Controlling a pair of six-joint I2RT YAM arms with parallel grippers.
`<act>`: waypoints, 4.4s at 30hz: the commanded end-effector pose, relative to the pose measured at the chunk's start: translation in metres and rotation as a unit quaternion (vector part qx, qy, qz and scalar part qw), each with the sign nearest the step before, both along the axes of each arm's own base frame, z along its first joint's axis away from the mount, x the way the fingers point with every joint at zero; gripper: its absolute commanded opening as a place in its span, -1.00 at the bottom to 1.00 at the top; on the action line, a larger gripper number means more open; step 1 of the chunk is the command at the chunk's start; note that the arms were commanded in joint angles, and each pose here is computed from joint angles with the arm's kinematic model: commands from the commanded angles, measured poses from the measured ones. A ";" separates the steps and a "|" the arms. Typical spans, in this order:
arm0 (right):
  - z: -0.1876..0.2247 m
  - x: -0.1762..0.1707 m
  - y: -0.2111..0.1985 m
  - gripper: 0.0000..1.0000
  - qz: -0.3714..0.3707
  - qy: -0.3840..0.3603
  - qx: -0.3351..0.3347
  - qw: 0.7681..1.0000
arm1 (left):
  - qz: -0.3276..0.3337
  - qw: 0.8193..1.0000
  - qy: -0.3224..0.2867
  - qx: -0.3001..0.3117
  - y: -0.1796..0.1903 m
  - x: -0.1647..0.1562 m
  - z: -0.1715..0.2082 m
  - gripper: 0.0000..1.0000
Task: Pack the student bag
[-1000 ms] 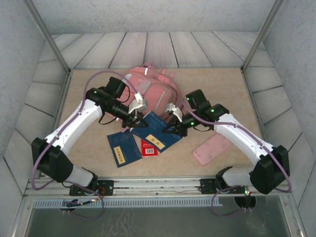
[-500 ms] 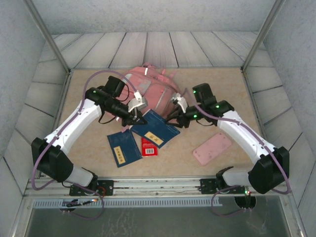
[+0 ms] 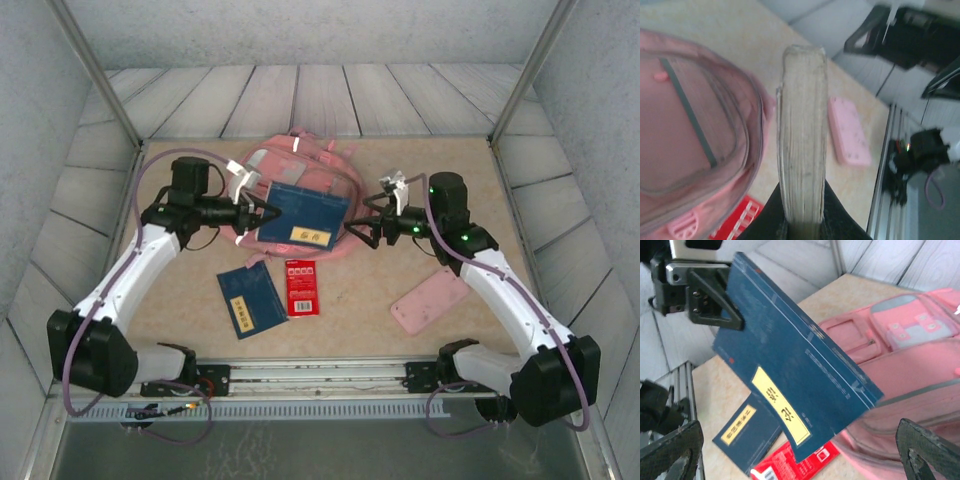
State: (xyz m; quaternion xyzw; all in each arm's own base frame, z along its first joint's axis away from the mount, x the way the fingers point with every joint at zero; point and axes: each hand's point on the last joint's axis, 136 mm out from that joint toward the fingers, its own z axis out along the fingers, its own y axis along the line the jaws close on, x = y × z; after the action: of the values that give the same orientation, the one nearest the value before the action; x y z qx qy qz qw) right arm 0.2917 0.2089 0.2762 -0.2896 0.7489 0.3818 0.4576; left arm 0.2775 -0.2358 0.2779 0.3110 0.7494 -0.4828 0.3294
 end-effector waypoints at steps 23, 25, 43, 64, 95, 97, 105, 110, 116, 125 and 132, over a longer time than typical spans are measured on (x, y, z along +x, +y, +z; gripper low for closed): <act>0.050 0.013 0.026 -0.02 0.111 0.042 0.228 0.966 | -0.061 0.988 -0.013 -0.144 -0.016 0.004 0.072 -1.00; 0.050 0.013 0.026 -0.18 0.113 0.043 0.228 0.966 | -0.063 0.987 -0.014 -0.144 -0.017 0.007 0.072 -1.00; 0.031 0.047 -0.036 -1.00 -0.104 0.058 0.143 0.982 | 0.081 0.996 -0.043 0.009 -0.008 0.064 0.006 -0.17; 0.008 0.019 -0.190 -1.00 -0.488 0.060 -0.127 0.861 | 0.114 0.968 -0.034 0.223 -0.152 0.091 -0.108 -0.38; -0.010 0.017 -0.180 -1.00 -0.466 0.069 -0.113 0.875 | 0.201 0.913 -0.004 0.356 -0.193 0.138 -0.222 -0.22; -0.012 0.016 -0.180 -1.00 -0.466 0.070 -0.113 0.875 | 0.210 0.900 -0.015 0.380 -0.189 0.142 -0.228 -0.22; -0.016 0.015 -0.179 -1.00 -0.465 0.072 -0.108 0.876 | 0.247 0.846 -0.060 0.469 -0.170 0.149 -0.242 -0.22; -0.020 0.015 -0.177 -1.00 -0.461 0.075 -0.105 0.878 | 0.269 0.832 -0.062 0.481 -0.161 0.152 -0.241 -0.32; -0.023 0.016 -0.176 -1.00 -0.460 0.077 -0.105 0.878 | 0.267 0.839 -0.043 0.473 -0.160 0.151 -0.242 -0.35; -0.024 0.014 -0.178 -1.00 -0.464 0.075 -0.108 0.876 | 0.261 0.848 0.023 0.460 -0.142 0.153 -0.257 -0.81; -0.024 0.015 -0.176 -1.00 -0.457 0.076 -0.105 0.880 | 0.251 0.867 0.050 0.427 -0.136 0.155 -0.240 -1.00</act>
State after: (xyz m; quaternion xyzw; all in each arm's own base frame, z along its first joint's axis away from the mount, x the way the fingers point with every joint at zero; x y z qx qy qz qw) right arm 0.3040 0.0296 0.2362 0.0707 0.8814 0.0534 0.4640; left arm 0.4430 -0.3954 0.0481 0.2053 0.9362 -0.0350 0.2832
